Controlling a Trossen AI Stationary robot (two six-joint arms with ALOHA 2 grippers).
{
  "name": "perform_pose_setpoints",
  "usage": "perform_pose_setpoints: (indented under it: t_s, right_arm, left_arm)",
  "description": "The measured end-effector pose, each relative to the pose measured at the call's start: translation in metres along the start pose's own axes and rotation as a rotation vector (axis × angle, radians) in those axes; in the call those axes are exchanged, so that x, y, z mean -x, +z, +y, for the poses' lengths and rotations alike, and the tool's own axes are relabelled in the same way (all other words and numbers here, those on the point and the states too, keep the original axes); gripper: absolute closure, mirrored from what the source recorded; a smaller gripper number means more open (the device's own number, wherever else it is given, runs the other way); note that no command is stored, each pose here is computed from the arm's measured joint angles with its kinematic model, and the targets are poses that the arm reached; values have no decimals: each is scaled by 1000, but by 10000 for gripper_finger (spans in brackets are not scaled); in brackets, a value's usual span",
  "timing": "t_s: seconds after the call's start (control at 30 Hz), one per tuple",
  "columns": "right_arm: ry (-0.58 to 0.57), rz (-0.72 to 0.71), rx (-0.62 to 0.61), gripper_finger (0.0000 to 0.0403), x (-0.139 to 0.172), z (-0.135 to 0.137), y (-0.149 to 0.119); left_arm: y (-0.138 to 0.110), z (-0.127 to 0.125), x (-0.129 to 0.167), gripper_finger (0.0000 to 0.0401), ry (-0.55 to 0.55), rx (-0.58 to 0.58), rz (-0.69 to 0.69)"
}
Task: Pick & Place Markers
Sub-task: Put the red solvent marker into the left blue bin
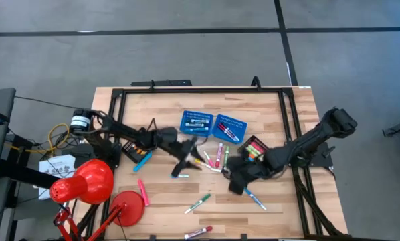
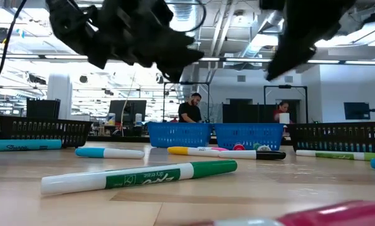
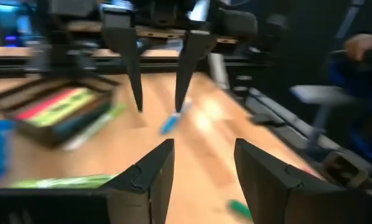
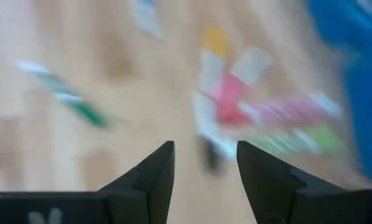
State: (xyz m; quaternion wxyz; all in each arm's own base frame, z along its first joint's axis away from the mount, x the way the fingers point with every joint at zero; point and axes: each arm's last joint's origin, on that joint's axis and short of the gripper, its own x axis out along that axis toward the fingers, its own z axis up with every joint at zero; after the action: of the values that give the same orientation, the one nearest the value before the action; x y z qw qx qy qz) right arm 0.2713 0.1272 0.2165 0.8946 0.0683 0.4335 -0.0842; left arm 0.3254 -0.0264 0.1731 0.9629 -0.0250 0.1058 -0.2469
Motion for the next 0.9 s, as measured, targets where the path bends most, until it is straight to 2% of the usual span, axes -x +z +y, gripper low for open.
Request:
perform_pose_setpoints:
  t_s: [0.17,0.37,0.5,0.63,0.7,0.9]
  right_arm:
    - [141,-114,145,234,-18,44,-12]
    - [260,-161,191,227,-57,91,-45]
    - [333,-217,262,223,-76,118,-60]
    - [338,-254,420,222,-92,139,-67]
    - [332,-251,459,223,-101,146,-69]
    - [332,-225,424,227,-110,153,-69]
  left_arm:
    - [-4,-35,-12,238,-110,11,26]
    - [-15,-73,-18,238,-218,107,81]
    - [-26,-94,-17,238,-277,107,123]
    - [-31,-101,-15,238,-299,102,142]
    - [-32,-101,-15,238,-299,101,144]
    - [-31,-99,-15,238,-291,102,141]
